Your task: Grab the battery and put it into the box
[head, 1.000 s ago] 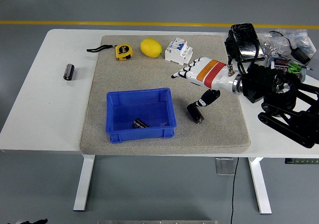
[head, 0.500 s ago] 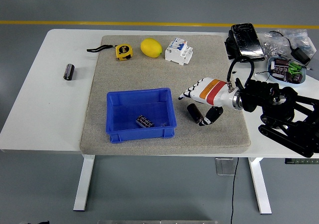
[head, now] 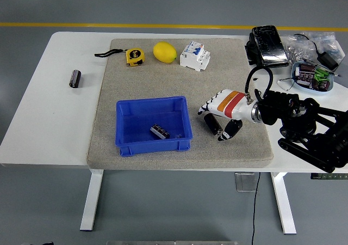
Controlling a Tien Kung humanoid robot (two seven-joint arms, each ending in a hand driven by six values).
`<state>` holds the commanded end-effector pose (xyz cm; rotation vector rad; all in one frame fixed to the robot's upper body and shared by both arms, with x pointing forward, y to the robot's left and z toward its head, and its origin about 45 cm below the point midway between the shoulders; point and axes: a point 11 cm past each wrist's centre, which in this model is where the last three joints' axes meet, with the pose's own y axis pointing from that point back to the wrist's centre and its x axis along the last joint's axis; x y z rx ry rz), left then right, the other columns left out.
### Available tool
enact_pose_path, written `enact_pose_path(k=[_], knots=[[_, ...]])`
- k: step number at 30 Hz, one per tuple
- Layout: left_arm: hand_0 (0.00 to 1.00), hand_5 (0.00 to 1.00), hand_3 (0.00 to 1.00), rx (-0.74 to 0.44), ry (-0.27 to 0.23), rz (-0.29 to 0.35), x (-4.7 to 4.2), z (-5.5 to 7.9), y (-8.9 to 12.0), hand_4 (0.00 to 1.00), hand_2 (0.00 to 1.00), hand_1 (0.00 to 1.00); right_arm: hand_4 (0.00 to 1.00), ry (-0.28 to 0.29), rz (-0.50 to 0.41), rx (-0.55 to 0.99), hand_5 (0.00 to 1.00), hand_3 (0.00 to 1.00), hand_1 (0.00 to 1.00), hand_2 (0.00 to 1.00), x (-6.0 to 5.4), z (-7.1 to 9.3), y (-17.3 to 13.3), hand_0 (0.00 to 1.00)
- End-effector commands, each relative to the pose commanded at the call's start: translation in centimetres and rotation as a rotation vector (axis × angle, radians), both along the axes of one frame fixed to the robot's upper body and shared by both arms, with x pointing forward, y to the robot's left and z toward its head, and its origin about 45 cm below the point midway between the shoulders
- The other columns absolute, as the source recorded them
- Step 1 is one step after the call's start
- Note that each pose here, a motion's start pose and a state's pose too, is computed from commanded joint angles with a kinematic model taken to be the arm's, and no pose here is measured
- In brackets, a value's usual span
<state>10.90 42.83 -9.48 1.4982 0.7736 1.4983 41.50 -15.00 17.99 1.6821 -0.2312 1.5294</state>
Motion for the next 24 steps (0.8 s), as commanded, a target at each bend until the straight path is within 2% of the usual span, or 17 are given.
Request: enact_pose_path(k=[2,3,8,9,14,15,20,21,24], knots=[[0.717,0.494,0.616,0.0,-0.001,-0.001,0.09,0.02,-0.01,0.627,0.747,0.701,0.998,0.0,-0.001,-0.002,0.304,0.807,0.695,0.754,0.07,-0.08,0.0,0.704],[0.717,0.493,0.614,-0.001,-0.001,-0.002,0.14,0.03,-0.02,0.627,0.747,0.704,0.998,0.0,-0.002,-0.001,0.301,0.781,0.643,0.699,0.09,-0.11,-0.02,0.651],[0.717,0.493,0.614,-0.002,-0.005,-0.001,0.29,0.06,-0.04,0.627,0.747,0.704,0.998,-0.01,0.0,0.006,0.301,0.781,0.643,0.699,0.16,-0.12,-0.1,0.651],[0.715,0.494,0.614,-0.003,-0.005,-0.001,0.31,0.06,-0.05,0.627,0.747,0.703,0.943,-0.013,-0.002,0.006,0.28,0.692,0.591,0.651,0.22,-0.1,-0.15,0.6],[0.715,0.494,0.614,-0.004,-0.008,-0.001,0.43,0.07,-0.11,0.627,0.747,0.703,0.943,-0.008,-0.02,0.008,0.28,0.692,0.591,0.651,0.47,-0.19,-0.53,0.6],[0.716,0.494,0.613,-0.004,-0.008,-0.001,0.45,0.07,-0.12,0.627,0.744,0.704,0.761,-0.007,-0.022,0.008,0.151,0.585,0.52,0.566,0.49,-0.21,-0.57,0.552],[0.716,0.494,0.613,-0.006,-0.01,-0.001,0.5,0.07,-0.16,0.627,0.744,0.704,0.761,-0.002,-0.028,0.01,0.151,0.585,0.52,0.566,0.41,-0.51,-0.68,0.552],[0.715,0.494,0.613,-0.006,-0.01,-0.001,0.52,0.06,-0.18,0.627,0.745,0.703,0.735,-0.001,-0.028,0.011,0.127,0.545,0.489,0.529,0.39,-0.54,-0.68,0.54],[0.715,0.494,0.613,-0.007,-0.01,-0.001,0.54,0.06,-0.2,0.627,0.745,0.703,0.735,-0.002,-0.027,0.015,0.127,0.545,0.489,0.529,0.33,-0.59,-0.63,0.54]])
